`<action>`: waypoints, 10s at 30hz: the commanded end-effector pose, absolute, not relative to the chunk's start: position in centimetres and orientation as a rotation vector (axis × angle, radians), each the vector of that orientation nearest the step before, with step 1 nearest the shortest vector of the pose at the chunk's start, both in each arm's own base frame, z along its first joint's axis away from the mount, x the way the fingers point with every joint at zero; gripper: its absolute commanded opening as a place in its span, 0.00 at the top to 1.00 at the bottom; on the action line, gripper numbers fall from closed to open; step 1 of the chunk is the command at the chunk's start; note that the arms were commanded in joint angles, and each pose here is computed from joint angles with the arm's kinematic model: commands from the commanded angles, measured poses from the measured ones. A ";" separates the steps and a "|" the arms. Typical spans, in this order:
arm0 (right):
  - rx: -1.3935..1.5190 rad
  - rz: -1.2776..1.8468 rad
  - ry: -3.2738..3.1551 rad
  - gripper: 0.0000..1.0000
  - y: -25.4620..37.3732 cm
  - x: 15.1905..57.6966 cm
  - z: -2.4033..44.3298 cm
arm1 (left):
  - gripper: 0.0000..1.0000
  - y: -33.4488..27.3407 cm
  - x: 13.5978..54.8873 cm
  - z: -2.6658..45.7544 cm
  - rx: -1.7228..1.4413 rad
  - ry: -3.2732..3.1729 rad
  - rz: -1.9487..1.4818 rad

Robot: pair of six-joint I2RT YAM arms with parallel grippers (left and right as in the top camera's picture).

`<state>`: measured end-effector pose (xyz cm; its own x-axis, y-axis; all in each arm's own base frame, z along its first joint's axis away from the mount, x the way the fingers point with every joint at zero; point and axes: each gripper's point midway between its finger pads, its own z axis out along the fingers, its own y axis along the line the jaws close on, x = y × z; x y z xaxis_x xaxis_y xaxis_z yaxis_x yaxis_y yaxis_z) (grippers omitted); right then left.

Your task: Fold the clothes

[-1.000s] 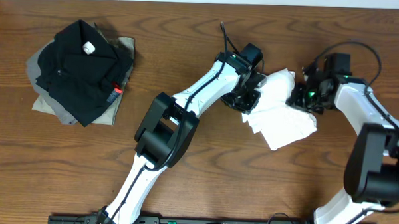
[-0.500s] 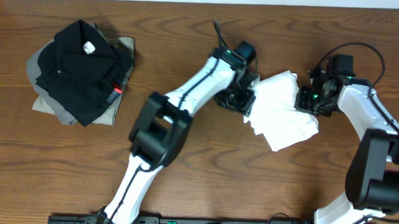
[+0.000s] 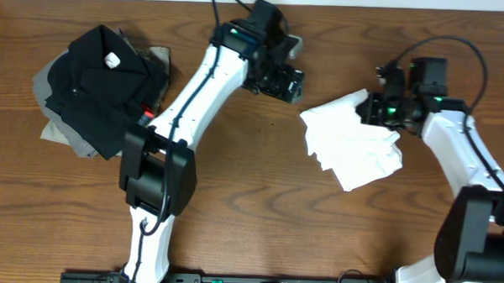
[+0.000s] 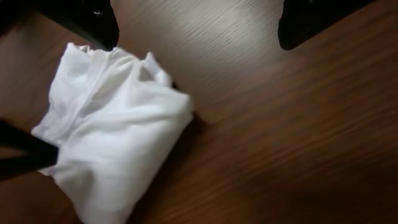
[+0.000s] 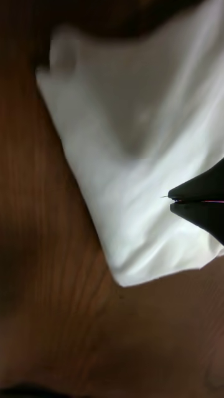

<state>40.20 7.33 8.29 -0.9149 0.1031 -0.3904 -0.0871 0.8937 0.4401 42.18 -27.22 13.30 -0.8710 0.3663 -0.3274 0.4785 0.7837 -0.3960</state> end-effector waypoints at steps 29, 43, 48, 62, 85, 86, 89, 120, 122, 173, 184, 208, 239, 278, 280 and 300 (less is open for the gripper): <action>-1.016 -0.104 2.731 0.99 12.8 35.9 0.3 | 0.16 -25.2 42.4 12.6 0.623 2.793 -0.693; -0.453 0.580 2.559 0.75 9.8 38.8 10.2 | 0.15 -24.8 41.4 12.3 0.620 2.841 -0.687; -0.063 0.623 2.609 0.62 4.2 39.2 10.3 | 0.15 -27.3 39.2 12.1 0.771 2.832 -0.689; 0.625 0.568 2.781 0.55 -2.3 35.0 8.1 | 0.15 -37.4 30.2 9.9 1.743 2.308 -0.629; 0.897 0.635 2.584 0.96 0.1 35.9 0.2 | 0.23 -31.8 39.6 6.9 1.208 2.487 -0.040; 0.918 0.584 2.612 0.96 -0.2 35.3 -0.6 | 0.23 -31.4 39.7 6.8 1.202 2.499 -0.037; 1.004 0.411 2.741 0.99 -1.1 32.3 -3.2 | 0.23 -30.6 39.8 6.6 1.191 2.528 -0.063; 0.774 -0.102 3.109 0.99 -4.8 24.0 -4.6 | 0.22 -41.9 38.4 5.2 1.174 2.279 -1.121; 0.775 -0.113 3.114 0.98 -4.9 23.9 -4.6 | 0.22 -42.5 37.8 4.9 1.188 2.282 -1.127; 0.173 0.694 2.694 0.73 3.4 33.0 3.0 | 0.94 -31.9 32.6 1.1 0.500 3.200 -0.906; 0.103 0.784 2.639 0.48 4.7 33.5 3.9 | 0.89 -34.8 28.9 1.4 0.649 3.220 -0.869; -0.054 1.006 2.589 0.97 9.0 33.8 4.1 | 0.66 -24.1 37.8 9.8 0.397 2.977 -0.396; -0.312 1.381 2.322 0.50 28.2 33.9 12.5 | 0.66 -13.3 40.0 15.9 0.087 2.898 -0.245; 0.047 1.076 2.665 0.97 26.0 32.3 6.5 | 0.58 -8.7 38.6 26.0 -0.012 2.629 -0.220; -0.102 1.138 2.615 0.98 28.1 31.5 7.4 | 0.53 -8.6 38.2 26.8 -0.011 2.613 -0.224; 0.438 0.276 2.469 0.59 0.8 39.0 15.9 | 0.45 -25.8 35.8 16.0 0.832 2.728 -0.442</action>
<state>39.00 3.95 15.24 -0.7847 0.3553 -0.5079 0.1990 0.9205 0.3364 36.42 -23.22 19.58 -0.8461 0.3785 -0.3753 0.4864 0.8362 -0.2534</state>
